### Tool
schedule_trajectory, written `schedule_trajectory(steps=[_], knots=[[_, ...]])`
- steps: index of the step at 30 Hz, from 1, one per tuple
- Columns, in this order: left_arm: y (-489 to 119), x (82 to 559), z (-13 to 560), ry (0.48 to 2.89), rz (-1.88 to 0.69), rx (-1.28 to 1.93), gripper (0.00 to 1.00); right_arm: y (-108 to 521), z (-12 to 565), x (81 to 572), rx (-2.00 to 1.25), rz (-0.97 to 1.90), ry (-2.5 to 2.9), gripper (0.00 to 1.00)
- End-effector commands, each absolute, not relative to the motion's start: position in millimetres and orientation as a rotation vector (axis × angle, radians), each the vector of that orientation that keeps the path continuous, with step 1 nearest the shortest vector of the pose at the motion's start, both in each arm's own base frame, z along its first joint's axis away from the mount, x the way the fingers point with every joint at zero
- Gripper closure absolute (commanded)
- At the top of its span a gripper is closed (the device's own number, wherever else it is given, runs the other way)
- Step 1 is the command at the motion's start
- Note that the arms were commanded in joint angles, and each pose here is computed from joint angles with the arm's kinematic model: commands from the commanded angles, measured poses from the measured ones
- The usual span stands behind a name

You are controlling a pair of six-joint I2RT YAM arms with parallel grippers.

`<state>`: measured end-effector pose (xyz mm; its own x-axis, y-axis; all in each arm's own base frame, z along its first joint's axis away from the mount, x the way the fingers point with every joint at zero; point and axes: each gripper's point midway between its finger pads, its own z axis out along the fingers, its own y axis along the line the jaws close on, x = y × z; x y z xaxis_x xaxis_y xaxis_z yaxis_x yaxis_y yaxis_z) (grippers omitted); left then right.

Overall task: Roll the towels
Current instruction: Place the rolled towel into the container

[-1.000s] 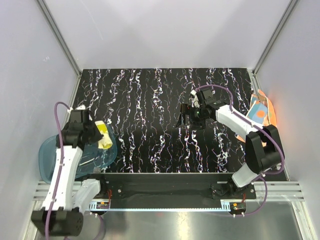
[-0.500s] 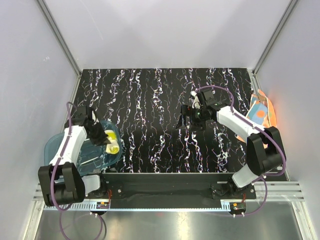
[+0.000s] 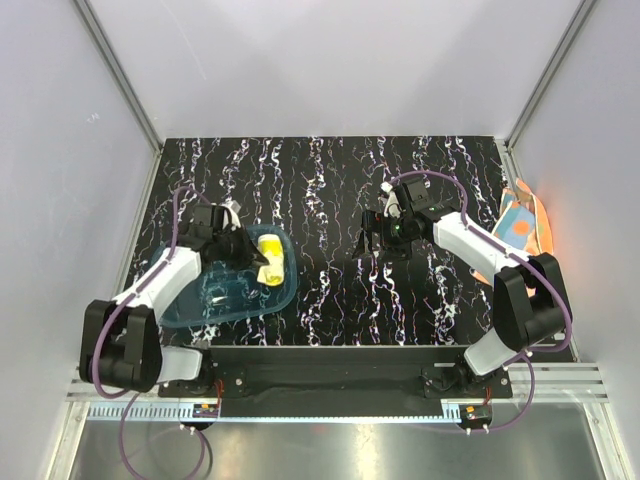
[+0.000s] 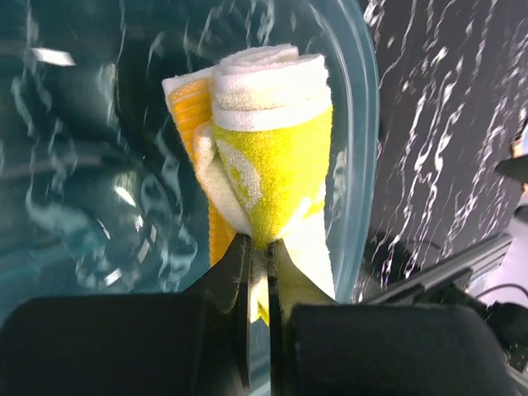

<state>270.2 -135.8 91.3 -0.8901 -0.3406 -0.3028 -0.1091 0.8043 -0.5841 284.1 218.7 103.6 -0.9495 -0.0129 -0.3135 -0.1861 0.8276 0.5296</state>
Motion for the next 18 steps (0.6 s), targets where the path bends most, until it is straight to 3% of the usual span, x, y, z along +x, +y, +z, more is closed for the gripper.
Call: schedule_trajectory(steps=[1, 12, 18], knots=[[-147.5, 297.6, 96.6, 2.469, -0.892, -0.284, 1.0, 219.1, 115.7, 286.2, -0.199, 0.816, 2.661, 0.0], [-171.7, 289.0, 38.4, 2.547, -0.973, -0.214, 1.0, 233.1, 117.2, 281.3, -0.212, 0.948, 2.65, 0.0], [-168.8, 282.7, 16.6, 2.614, -0.883, -0.18, 1.0, 268.0, 124.5, 270.8, -0.278, 1.095, 2.619, 0.0]])
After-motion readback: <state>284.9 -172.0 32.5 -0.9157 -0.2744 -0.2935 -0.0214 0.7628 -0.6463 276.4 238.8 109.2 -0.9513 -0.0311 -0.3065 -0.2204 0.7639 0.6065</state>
